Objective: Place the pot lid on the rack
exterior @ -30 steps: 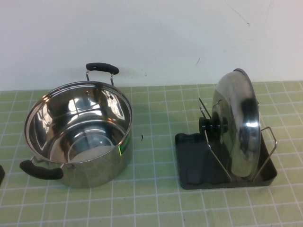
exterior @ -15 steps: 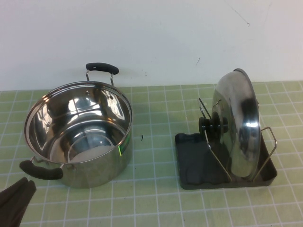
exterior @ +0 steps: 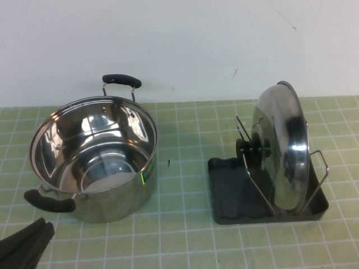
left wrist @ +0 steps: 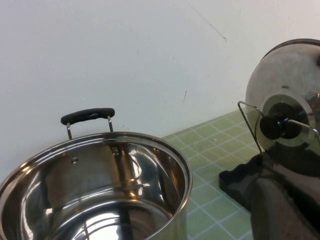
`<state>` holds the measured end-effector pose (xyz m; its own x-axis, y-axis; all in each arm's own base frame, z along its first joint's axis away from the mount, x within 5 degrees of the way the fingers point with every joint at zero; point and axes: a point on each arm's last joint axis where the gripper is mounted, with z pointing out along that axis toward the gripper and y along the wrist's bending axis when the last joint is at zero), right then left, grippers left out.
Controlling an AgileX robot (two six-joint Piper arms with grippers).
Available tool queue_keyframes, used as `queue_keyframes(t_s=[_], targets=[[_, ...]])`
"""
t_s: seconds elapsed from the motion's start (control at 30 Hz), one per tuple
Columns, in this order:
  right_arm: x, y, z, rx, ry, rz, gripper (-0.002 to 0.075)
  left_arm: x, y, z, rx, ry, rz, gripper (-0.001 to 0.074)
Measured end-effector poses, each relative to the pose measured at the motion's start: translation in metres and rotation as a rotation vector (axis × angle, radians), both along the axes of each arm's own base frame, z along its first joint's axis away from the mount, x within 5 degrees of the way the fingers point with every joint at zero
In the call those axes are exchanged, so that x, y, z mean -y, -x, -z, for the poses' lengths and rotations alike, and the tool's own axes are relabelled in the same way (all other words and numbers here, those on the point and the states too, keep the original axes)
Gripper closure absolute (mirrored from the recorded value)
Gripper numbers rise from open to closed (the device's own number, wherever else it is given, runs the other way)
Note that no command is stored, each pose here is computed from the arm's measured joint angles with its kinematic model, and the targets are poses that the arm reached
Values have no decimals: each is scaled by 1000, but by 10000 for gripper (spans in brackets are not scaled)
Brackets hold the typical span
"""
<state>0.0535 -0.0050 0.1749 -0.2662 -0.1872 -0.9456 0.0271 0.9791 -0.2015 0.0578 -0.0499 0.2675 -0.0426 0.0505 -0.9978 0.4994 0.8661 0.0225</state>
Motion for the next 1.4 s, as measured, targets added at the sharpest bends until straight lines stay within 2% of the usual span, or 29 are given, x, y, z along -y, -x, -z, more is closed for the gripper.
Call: queue_keyframes(t_s=[0.23, 0.77, 0.97, 1.13, 1.4], targets=[[1, 2, 5, -56, -71, 34, 677, 0, 0, 0, 0, 0, 2, 734], [1, 2, 5, -56, -75, 37, 680, 0, 0, 0, 0, 0, 2, 734], [1, 2, 5, -56, -75, 37, 680, 3, 3, 0, 7, -8, 47, 734], [1, 2, 6, -57, -75, 37, 681, -8, 1, 0, 108, -18, -77, 734], [1, 2, 6, -57, -71, 37, 681, -37, -1, 32, 211, 114, -377, 734]])
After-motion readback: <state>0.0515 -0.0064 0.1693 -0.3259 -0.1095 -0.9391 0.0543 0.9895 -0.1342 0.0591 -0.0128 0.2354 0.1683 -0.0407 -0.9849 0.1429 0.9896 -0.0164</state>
